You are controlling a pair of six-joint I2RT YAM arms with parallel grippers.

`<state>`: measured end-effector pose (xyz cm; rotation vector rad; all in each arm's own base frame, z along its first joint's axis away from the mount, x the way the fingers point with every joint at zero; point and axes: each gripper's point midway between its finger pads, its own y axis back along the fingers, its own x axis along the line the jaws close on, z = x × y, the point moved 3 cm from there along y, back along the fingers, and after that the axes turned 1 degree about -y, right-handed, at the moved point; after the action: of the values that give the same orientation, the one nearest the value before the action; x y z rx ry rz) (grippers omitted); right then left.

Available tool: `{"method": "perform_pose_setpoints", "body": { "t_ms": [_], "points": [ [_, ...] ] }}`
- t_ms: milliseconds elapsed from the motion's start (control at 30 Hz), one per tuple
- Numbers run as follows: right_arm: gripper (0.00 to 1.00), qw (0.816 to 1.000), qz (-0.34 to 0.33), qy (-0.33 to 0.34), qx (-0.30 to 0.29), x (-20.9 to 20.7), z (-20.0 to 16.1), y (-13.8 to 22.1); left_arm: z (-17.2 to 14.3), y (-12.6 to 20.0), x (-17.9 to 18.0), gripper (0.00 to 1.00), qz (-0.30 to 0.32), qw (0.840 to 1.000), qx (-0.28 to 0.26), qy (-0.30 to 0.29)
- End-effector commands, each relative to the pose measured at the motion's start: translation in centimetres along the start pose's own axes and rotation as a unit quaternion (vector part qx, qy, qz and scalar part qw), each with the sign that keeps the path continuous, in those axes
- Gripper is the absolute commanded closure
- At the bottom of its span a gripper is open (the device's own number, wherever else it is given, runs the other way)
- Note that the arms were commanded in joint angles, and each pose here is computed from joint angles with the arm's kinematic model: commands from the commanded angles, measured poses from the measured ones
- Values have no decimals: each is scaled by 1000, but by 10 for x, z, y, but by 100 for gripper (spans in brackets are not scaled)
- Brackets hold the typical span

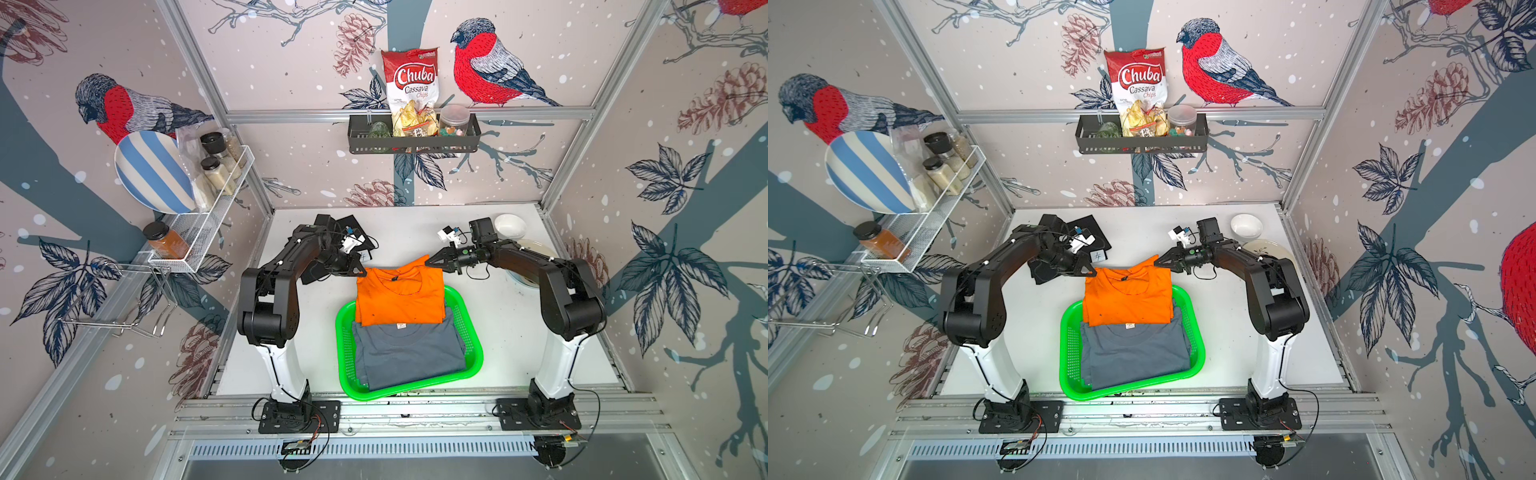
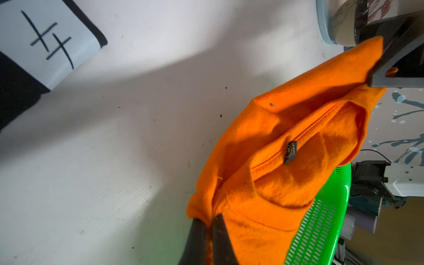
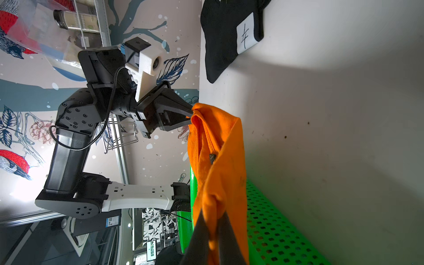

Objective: Put the folded t-shirts into the basket
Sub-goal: Adjust the T-shirt in the bin, then place the T-shirt in the bin.

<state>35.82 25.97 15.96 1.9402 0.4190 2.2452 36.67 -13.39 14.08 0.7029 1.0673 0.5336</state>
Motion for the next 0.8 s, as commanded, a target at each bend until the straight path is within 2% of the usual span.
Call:
{"method": "perform_pose_setpoints", "body": {
  "t_ms": [0, 167, 400, 633, 767],
  "points": [
    [100, 999, 12, 30, -5, 16, 1, 3, 3, 10, -14, 100, -30, 999, -14, -5],
    [100, 998, 15, 66, -14, 40, -6, 9, 1, 22, -32, 100, -57, 998, -17, -13],
    [100, 993, 1, 106, -50, 84, -32, 30, -18, 51, -76, 100, -111, 994, -22, -10],
    [100, 985, -31, 152, -71, 145, -92, 49, -52, 90, -124, 100, -127, 991, -38, -20],
    [100, 982, -49, 164, -82, 168, -134, 58, -88, 99, -163, 100, -134, 990, -6, -39]
  ]
}}
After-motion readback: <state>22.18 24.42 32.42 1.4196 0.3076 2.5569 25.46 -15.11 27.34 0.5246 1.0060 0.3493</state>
